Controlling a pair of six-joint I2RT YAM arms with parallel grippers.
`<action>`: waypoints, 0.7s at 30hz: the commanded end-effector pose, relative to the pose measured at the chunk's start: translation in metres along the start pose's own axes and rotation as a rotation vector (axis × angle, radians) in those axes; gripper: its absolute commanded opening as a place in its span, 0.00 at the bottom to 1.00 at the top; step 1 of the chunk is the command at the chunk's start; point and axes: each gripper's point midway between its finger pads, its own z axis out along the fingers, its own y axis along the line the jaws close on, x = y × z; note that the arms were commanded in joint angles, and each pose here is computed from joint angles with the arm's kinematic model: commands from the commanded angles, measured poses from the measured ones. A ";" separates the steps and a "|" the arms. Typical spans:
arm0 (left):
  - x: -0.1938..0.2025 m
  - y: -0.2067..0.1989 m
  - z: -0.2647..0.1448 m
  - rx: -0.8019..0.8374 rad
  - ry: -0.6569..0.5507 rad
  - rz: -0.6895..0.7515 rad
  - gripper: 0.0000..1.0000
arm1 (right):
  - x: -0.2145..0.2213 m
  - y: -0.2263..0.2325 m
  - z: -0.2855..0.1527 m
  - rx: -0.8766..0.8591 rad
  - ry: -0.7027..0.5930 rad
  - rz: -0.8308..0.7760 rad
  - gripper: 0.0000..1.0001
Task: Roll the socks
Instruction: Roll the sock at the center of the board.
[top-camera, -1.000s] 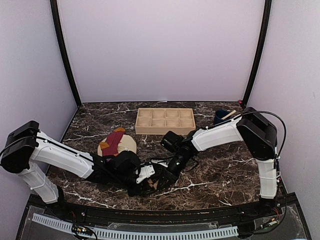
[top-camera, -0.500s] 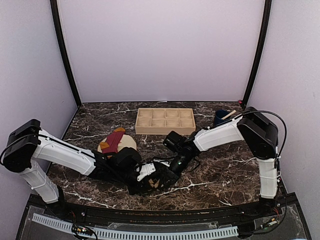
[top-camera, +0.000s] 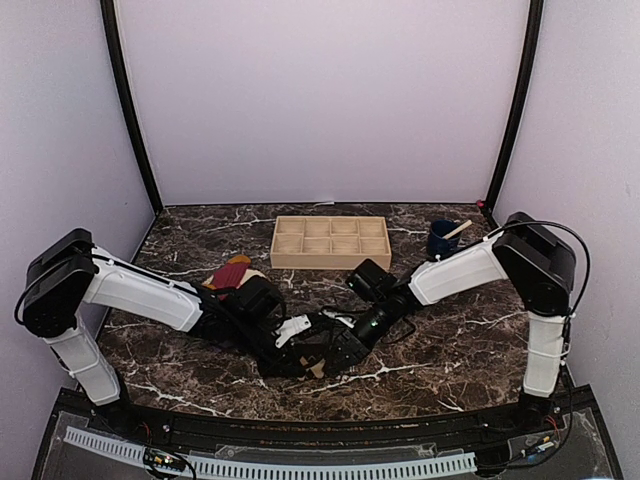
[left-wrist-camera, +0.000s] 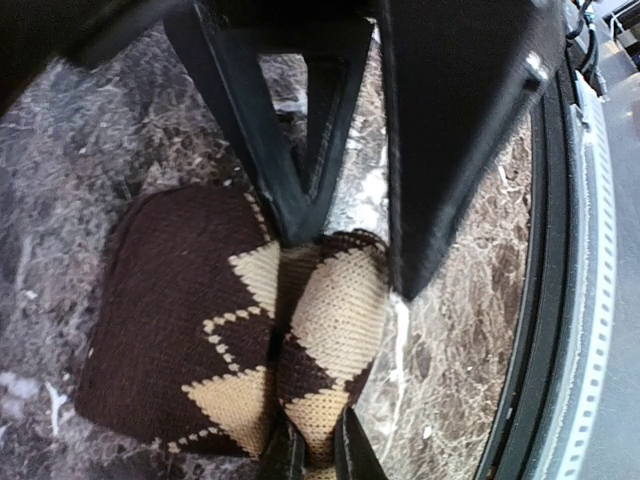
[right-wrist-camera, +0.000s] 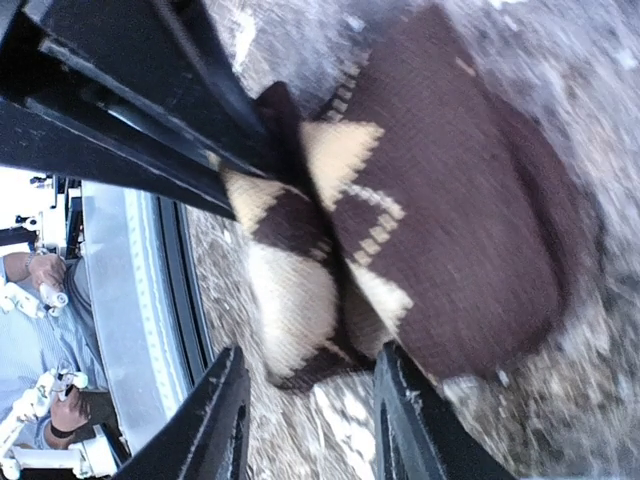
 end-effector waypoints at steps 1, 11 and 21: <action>0.017 -0.010 0.001 0.084 0.092 -0.046 0.00 | 0.003 -0.022 -0.010 0.085 -0.053 0.065 0.40; 0.021 -0.007 0.003 0.165 0.146 -0.102 0.00 | -0.002 -0.031 -0.037 0.206 -0.210 0.069 0.40; 0.020 0.000 0.000 0.226 0.169 -0.166 0.00 | -0.013 -0.027 -0.074 0.445 -0.376 -0.073 0.39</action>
